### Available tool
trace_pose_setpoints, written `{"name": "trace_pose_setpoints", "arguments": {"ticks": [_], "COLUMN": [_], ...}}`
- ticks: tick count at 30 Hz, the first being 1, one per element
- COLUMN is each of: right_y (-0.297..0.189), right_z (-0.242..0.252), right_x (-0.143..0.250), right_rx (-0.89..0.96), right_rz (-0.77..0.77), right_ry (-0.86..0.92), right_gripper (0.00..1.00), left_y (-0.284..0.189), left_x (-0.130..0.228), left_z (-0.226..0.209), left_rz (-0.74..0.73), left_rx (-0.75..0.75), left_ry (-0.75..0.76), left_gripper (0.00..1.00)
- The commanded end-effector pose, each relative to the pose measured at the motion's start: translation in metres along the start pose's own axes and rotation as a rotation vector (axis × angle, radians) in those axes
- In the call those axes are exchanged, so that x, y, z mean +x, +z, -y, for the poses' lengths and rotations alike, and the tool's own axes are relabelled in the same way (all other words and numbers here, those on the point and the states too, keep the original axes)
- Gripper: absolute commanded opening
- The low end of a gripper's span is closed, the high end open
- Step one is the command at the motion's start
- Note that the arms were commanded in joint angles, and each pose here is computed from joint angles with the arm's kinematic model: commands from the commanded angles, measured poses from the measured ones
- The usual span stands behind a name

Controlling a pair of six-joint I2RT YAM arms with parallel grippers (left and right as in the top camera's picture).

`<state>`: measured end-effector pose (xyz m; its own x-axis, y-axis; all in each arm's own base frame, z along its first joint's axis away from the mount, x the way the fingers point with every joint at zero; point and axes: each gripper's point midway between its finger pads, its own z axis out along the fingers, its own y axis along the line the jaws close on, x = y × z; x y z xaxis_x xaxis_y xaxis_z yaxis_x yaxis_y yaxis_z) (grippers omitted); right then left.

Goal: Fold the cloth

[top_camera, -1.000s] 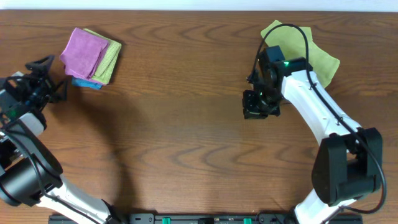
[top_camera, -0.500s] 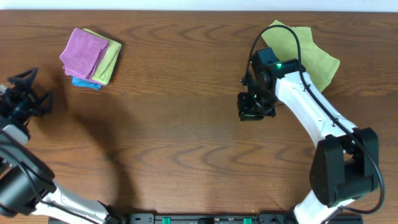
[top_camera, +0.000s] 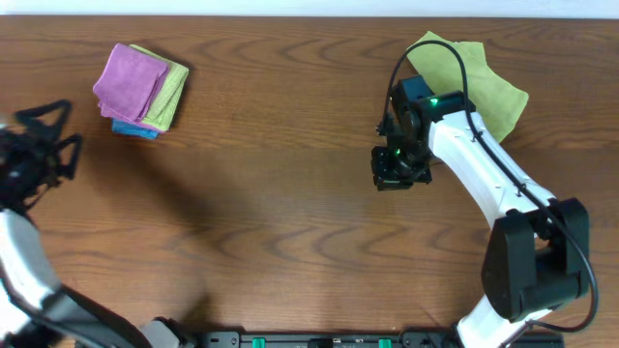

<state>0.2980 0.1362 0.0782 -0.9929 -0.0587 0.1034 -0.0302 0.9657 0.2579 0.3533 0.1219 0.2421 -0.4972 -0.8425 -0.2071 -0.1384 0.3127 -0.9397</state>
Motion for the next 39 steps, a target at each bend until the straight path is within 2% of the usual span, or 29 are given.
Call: {"name": "trace_pose_setpoints", "arguments": {"ticks": [1, 5, 8, 10, 16, 19, 23, 24, 25, 26, 27, 28, 32, 39], "right_y": [-0.021, -0.043, -0.065, -0.079, -0.11, -0.111, -0.109, -0.109, -0.11, -0.111, -0.113, -0.115, -0.118, -0.117], "right_z": [-0.007, -0.009, 0.003, 0.002, -0.008, -0.015, -0.015, -0.013, -0.012, -0.011, -0.01, -0.01, -0.011, -0.01], "right_x": [-0.002, 0.003, 0.014, 0.024, 0.067, 0.095, 0.122, 0.127, 0.131, 0.134, 0.136, 0.138, 0.14, 0.14], "right_rx": [-0.007, 0.002, 0.083, 0.079, 0.039, 0.003, -0.037, -0.044, -0.052, -0.058, -0.063, -0.068, -0.071, -0.07], "right_rz": [0.065, 0.125, 0.175, 0.203, 0.364, 0.468, 0.568, 0.589, 0.605, 0.62, 0.635, 0.65, 0.662, 0.658], "right_ry": [-0.065, -0.113, -0.114, -0.12, -0.193, -0.272, -0.337, -0.336, -0.329, -0.325, -0.328, -0.331, -0.334, -0.333], "right_gripper": [0.01, 0.02, 0.02, 0.02, 0.02, 0.02, 0.02, 0.05, 0.22, 0.54, 0.8, 0.99, 0.99, 0.99], "left_y": [0.01, 0.015, -0.002, -0.019, -0.074, -0.098, -0.115, -0.117, -0.119, -0.119, -0.119, -0.119, -0.12, -0.123], "left_x": [0.032, 0.086, 0.128, 0.144, 0.194, 0.217, 0.238, 0.242, 0.244, 0.245, 0.246, 0.246, 0.249, 0.255], "left_z": [0.024, 0.023, 0.025, 0.028, 0.053, 0.048, 0.03, 0.025, 0.023, 0.02, 0.019, 0.018, 0.014, 0.007], "left_rz": [-0.015, -0.08, -0.125, -0.109, -0.06, -0.063, -0.072, -0.072, -0.07, -0.065, -0.064, -0.063, -0.056, -0.084], "left_rx": [-0.088, -0.291, -0.4, -0.453, -0.402, -0.386, -0.388, -0.387, -0.384, -0.381, -0.38, -0.38, -0.39, -0.416], "left_ry": [0.287, 0.428, 0.508, 0.552, 0.707, 0.778, 0.801, 0.806, 0.811, 0.813, 0.813, 0.812, 0.675, 0.651], "left_gripper": [0.96, 0.96, 0.96, 0.96, 0.96, 0.96, 0.96, 0.96, 0.96, 0.96, 0.96, 0.96, 0.96, 0.96]}}
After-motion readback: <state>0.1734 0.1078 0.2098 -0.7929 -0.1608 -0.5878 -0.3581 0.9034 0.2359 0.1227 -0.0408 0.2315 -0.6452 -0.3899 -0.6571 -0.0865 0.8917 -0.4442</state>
